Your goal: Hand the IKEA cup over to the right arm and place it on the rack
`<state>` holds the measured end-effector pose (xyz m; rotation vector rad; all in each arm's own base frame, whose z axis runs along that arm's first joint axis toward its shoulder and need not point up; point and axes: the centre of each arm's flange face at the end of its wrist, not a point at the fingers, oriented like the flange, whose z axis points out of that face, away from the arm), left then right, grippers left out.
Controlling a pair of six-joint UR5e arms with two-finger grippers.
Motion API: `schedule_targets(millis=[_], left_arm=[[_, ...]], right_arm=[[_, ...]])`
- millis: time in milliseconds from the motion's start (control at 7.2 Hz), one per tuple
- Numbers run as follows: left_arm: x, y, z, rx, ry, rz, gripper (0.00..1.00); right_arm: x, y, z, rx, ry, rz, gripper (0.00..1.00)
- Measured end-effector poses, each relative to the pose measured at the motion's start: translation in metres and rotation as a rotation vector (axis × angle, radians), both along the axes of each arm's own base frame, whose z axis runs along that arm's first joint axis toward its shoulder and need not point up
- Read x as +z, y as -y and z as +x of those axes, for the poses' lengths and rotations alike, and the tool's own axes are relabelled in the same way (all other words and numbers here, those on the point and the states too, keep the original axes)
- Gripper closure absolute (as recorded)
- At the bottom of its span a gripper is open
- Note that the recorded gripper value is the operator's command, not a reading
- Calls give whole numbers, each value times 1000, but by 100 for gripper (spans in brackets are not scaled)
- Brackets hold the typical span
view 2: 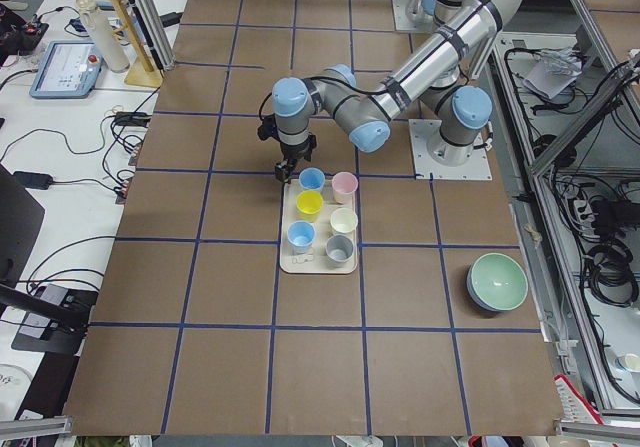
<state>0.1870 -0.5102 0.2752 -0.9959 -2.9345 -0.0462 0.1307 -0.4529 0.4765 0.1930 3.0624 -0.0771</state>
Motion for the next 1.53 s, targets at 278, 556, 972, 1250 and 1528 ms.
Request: schedule_targets(millis=[278,556,972,1250,1528], left_arm=[[-16,3,5,-48,-13,20,0],[-30,7,10,-57,-14,32,0],[-40,-1,32,-40,16,64,3],[-47,-5,40,-27,6,72,4],[-53,-1,38,-28,-5,75,5]], right_arm=[[0,0,0,1,0,0,0],[0,0,0,1,1,-1,0],[-1,0,-1,0,0,0,0],[-1,1,-1,-1,0,0,0],[-1,1,-2,-3,1,1,0]])
